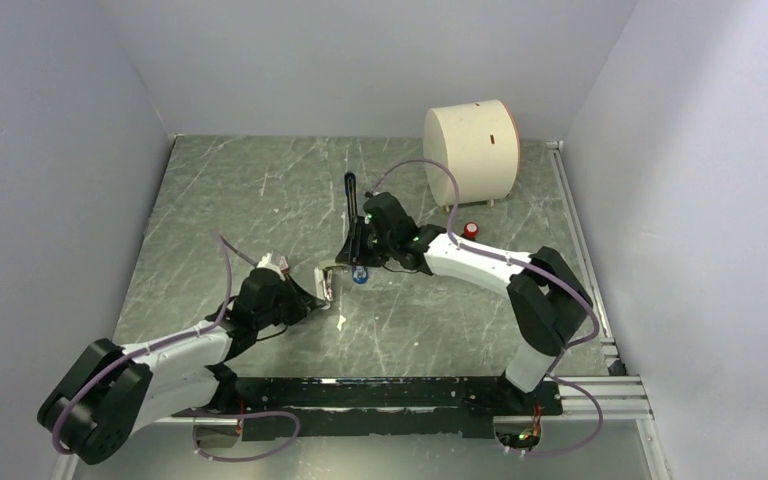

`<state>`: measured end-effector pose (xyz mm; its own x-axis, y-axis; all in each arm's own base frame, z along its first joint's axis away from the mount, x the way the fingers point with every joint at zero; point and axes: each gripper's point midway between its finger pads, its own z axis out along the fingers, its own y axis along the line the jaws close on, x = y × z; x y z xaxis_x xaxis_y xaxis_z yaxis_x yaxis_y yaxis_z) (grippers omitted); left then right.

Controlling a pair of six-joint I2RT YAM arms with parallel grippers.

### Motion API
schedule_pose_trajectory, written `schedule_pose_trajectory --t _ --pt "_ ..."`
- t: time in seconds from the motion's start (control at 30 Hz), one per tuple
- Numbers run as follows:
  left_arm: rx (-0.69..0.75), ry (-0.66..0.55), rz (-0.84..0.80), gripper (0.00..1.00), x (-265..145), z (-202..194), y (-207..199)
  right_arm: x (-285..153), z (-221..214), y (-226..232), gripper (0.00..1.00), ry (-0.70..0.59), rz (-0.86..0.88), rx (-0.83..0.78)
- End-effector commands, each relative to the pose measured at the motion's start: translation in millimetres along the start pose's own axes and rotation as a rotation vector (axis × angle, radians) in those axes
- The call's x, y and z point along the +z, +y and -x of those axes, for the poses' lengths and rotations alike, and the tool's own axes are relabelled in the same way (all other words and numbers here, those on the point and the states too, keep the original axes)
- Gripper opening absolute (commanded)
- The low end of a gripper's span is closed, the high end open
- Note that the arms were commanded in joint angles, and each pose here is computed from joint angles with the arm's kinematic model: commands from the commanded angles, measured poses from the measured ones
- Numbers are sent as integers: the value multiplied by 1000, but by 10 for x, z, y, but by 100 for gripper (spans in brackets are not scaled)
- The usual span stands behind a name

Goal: Load the staples into the stapler

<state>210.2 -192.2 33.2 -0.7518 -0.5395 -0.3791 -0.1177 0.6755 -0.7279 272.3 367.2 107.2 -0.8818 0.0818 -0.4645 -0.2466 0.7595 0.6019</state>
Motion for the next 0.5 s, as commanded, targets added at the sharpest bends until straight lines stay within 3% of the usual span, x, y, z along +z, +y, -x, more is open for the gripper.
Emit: schedule_pose_trajectory --t 0.0,0.47 --pt "53 55 -57 5 -3 -80 -89 -84 461 6 11 -153 -51 -65" --pt "78 103 -52 5 59 -156 -61 280 893 -26 15 -283 -97 -173"
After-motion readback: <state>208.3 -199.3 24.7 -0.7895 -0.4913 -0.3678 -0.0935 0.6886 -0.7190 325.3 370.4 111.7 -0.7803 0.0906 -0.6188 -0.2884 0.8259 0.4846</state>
